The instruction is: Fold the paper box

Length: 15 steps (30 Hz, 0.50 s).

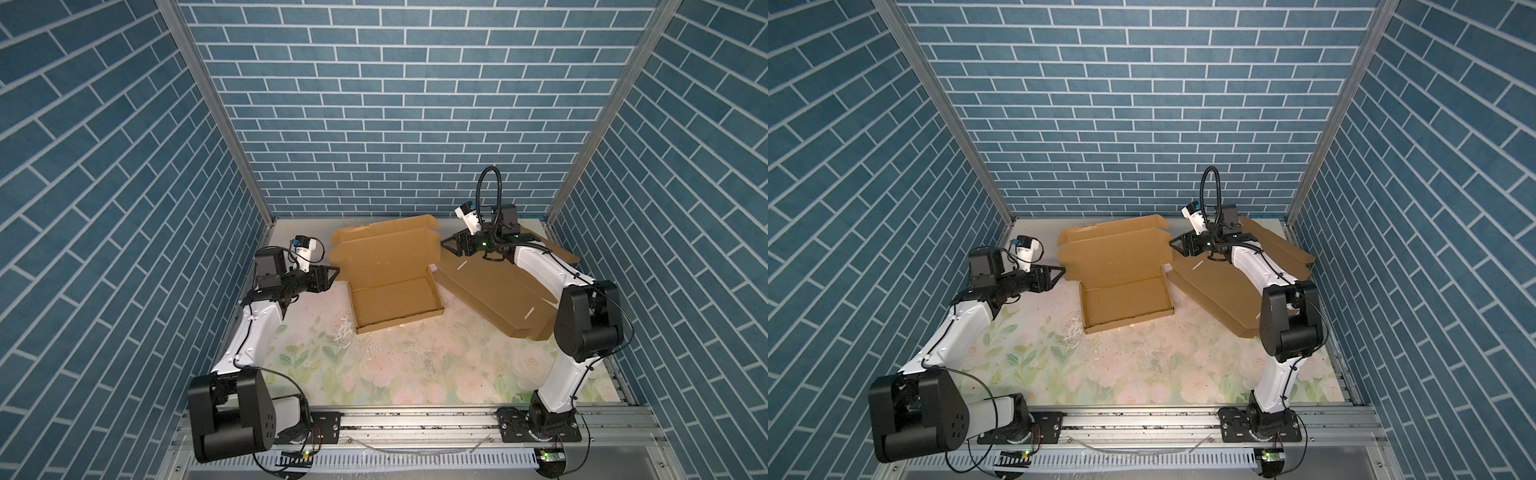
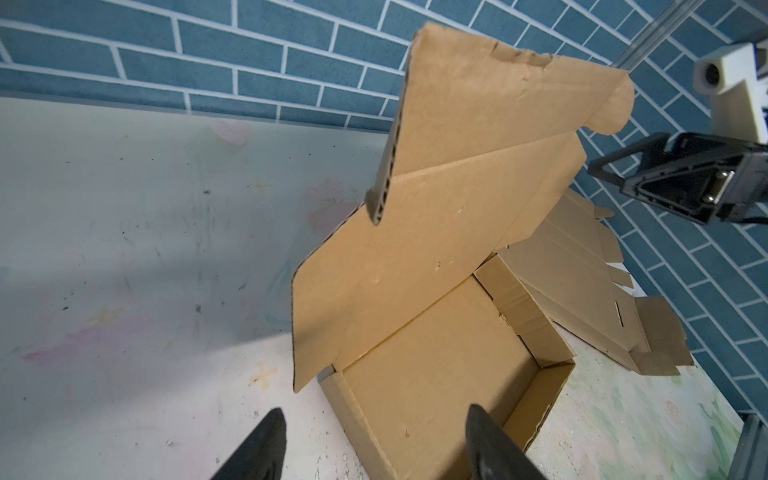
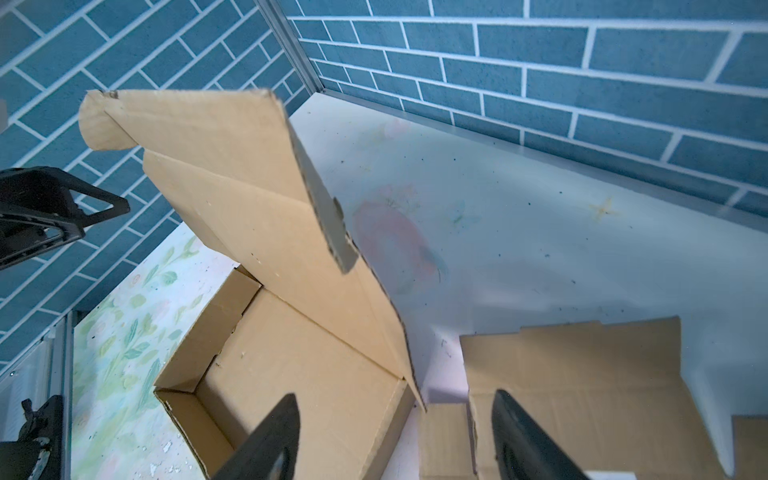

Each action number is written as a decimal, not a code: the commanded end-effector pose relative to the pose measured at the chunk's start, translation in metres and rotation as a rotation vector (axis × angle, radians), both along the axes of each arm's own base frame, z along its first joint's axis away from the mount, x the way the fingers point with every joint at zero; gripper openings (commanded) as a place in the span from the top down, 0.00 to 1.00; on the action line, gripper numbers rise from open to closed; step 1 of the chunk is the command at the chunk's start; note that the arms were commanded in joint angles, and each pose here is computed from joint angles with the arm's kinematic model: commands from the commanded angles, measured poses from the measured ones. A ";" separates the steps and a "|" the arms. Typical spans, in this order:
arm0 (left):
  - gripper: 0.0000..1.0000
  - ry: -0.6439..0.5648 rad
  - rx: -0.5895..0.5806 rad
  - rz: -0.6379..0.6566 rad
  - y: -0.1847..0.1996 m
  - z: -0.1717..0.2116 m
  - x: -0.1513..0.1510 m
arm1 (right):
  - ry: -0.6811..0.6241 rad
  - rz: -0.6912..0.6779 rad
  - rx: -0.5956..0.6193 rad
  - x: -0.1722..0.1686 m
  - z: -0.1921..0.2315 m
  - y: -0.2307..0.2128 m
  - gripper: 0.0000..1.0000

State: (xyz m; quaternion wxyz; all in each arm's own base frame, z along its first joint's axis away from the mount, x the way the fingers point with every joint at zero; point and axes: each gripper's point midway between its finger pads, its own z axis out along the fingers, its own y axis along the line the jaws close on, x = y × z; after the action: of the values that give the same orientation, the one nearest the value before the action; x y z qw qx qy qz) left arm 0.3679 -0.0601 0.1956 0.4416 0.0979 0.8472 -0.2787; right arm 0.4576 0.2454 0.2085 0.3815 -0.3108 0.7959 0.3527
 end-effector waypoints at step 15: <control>0.33 -0.131 0.017 -0.141 0.002 0.006 0.040 | -0.003 0.252 0.052 0.000 0.005 0.026 0.37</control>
State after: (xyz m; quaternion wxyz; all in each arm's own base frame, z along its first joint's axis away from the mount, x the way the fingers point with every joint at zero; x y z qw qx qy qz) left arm 0.4027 -0.0530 0.1951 0.4644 0.1508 0.8276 -0.2768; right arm 0.4619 0.2665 0.2095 0.3459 -0.3678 0.7613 0.4067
